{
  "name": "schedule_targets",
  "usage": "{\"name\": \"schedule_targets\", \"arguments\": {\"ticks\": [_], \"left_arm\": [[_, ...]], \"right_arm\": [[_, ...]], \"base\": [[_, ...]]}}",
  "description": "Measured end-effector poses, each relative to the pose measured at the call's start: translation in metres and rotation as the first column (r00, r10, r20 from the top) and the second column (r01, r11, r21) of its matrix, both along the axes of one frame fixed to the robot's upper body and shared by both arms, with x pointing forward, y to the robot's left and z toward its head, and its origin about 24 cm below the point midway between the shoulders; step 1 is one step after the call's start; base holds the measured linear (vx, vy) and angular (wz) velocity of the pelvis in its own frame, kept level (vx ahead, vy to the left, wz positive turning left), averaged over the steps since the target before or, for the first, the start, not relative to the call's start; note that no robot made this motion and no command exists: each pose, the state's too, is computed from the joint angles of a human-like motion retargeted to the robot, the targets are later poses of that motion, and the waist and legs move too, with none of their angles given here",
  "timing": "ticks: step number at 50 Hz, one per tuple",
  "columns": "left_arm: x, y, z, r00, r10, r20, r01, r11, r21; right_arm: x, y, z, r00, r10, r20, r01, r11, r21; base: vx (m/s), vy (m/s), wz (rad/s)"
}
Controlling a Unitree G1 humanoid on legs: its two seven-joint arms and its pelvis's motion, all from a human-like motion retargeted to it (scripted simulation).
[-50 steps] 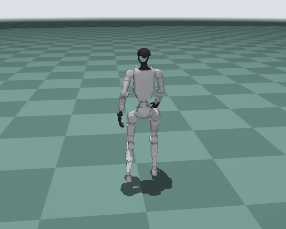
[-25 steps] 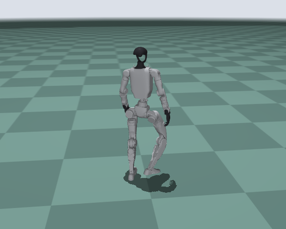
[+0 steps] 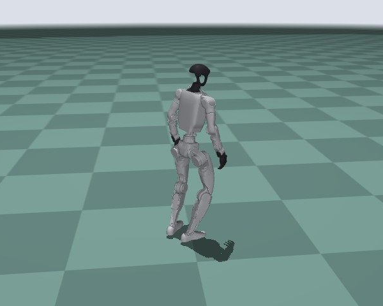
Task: Run
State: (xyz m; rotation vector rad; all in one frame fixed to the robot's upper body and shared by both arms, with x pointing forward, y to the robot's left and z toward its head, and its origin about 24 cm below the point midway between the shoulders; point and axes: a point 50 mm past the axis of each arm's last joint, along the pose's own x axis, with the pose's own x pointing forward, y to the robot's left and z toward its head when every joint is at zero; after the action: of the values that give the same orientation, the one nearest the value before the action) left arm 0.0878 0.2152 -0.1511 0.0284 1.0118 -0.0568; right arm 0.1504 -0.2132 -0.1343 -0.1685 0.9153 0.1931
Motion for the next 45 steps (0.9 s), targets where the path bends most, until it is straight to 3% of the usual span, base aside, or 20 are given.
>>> {"name": "schedule_targets", "arguments": {"ticks": [10,17,24,28,32,35,40,45], "left_arm": [[0.022,0.022,0.008,0.999,0.03,0.042,-0.036,0.99,0.139],[0.076,0.03,0.032,0.975,-0.016,0.219,-0.036,0.972,0.233],[0.083,-0.007,0.041,0.936,-0.088,0.341,0.046,0.991,0.129],[0.071,-0.003,0.041,0.94,-0.101,0.326,0.055,0.988,0.146],[0.047,0.019,0.042,0.953,-0.078,0.293,0.032,0.987,0.159],[0.023,0.028,0.042,0.962,-0.087,0.259,0.049,0.988,0.147],[0.005,0.032,0.04,0.974,-0.071,0.215,0.04,0.988,0.147],[0.047,0.033,0.055,0.936,-0.029,0.351,-0.051,0.975,0.216]], "right_arm": [[-0.062,-0.029,-0.015,0.9,-0.421,-0.111,0.423,0.906,-0.001],[-0.094,-0.017,-0.025,0.848,-0.49,-0.201,0.503,0.864,0.012],[-0.064,-0.021,-0.01,0.931,-0.359,-0.068,0.362,0.931,0.038],[0.011,-0.026,0.03,0.97,-0.133,0.206,0.134,0.991,0.007],[0.077,-0.015,0.097,0.863,0.078,0.499,-0.075,0.997,-0.027],[0.083,0.008,0.123,0.786,0.169,0.595,-0.216,0.976,0.007],[0.058,0.031,0.107,0.805,0.247,0.54,-0.33,0.942,0.062],[0.011,0.013,0.048,0.945,0.12,0.306,-0.136,0.99,0.031]], "base": [[0.19,0.06,-0.49],[0.4,-0.04,-0.46],[0.58,-0.16,-1.0],[0.75,-0.11,-1.29],[1.06,0.0,-0.76],[1.27,0.11,-0.23],[1.41,0.07,0.37],[1.6,-0.02,0.25]]}}
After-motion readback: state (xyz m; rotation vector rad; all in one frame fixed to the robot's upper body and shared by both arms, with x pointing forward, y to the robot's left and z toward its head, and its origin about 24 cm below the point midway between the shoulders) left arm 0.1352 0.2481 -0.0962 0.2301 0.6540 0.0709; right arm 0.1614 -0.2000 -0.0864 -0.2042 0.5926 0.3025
